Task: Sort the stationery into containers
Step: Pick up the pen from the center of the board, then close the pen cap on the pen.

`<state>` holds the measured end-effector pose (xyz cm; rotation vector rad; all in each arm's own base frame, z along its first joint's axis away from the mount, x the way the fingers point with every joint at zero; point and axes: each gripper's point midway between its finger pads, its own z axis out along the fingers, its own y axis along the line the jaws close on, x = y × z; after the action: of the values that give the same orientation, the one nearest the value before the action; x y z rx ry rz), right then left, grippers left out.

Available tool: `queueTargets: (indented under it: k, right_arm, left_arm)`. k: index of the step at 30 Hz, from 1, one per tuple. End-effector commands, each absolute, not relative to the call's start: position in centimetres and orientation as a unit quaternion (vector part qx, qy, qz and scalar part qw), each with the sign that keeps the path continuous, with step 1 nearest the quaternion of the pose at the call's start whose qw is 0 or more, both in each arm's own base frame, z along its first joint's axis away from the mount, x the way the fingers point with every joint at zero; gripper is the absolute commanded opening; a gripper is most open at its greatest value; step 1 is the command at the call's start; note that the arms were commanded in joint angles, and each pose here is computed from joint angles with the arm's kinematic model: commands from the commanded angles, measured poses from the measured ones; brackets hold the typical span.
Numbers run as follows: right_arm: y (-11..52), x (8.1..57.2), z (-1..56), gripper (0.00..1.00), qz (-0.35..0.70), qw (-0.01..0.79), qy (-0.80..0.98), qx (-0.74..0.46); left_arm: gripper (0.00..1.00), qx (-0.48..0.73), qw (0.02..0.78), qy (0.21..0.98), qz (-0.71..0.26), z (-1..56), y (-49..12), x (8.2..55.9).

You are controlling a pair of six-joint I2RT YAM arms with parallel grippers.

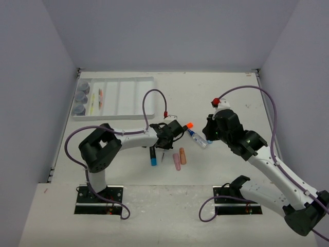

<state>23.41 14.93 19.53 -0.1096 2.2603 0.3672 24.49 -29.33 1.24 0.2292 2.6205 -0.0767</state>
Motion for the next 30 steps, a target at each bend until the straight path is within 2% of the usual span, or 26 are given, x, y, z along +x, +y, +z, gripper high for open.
queueTargets:
  k: [1, 12, 18, 23, 30]
  right_arm:
    - [15.5, 23.9, 21.7, 0.0, 0.166, 0.441, 0.88, -0.057]
    - [17.8, 21.6, 23.0, 0.0, 0.242, 0.443, 0.853, -0.137]
    - [20.4, 19.6, 21.9, 0.0, 0.293, 0.392, 0.844, -0.218]
    - [23.3, 16.8, 18.0, 0.0, 0.237, 0.35, 0.822, -0.381]
    - [23.8, 14.4, 16.7, 0.0, 0.189, 0.367, 0.735, -0.537]
  left_arm:
    - [0.0, 0.159, 0.242, 0.956, -0.043, 2.0, -29.4, 23.5]
    - [0.0, 0.315, 0.298, 0.882, -0.184, 11.5, -30.7, 20.8]
    - [0.0, 0.359, 0.273, 0.875, -0.175, 12.5, -27.7, 18.2]
    - [0.0, 0.408, 0.284, 0.842, -0.209, 15.0, -25.5, 15.4]
    - [0.0, 0.452, 0.291, 0.796, -0.279, 17.9, -25.9, 12.9]
